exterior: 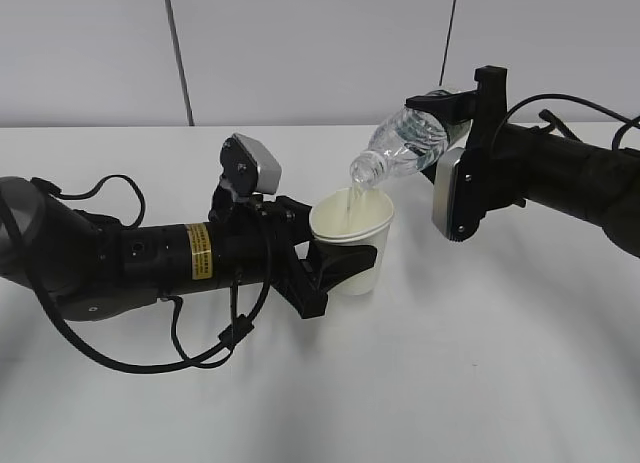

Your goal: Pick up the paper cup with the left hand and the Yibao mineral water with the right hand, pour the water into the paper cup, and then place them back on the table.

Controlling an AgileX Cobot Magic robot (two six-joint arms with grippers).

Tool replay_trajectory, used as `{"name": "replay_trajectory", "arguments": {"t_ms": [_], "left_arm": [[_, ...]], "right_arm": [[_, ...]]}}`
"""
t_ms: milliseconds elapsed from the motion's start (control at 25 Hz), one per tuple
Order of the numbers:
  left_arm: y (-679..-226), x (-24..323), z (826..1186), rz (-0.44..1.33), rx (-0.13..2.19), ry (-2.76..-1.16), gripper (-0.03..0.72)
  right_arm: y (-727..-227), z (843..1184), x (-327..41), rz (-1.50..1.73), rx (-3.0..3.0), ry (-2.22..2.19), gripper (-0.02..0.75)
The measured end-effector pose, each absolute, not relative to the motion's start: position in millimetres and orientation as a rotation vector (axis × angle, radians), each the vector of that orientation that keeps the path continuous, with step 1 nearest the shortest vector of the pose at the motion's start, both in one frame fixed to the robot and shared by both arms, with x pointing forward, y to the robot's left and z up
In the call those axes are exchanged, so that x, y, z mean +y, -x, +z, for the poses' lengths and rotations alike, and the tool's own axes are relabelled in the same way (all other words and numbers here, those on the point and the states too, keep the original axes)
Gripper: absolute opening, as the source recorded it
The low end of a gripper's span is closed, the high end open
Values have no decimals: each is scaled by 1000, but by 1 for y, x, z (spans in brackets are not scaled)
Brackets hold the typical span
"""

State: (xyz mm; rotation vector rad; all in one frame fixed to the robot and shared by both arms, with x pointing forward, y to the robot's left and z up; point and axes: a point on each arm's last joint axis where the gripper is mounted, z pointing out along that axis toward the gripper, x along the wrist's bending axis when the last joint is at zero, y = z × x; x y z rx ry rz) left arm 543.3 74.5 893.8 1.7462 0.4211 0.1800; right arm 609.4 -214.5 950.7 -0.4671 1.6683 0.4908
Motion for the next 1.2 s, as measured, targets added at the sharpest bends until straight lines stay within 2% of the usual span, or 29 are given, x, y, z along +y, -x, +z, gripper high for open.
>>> {"name": "replay_trajectory", "arguments": {"t_ms": [1200], "left_arm": [[-543,75,893,179,418,-1756,416]], "right_arm": [[-610,951,-215,485,1666,467,475]]}}
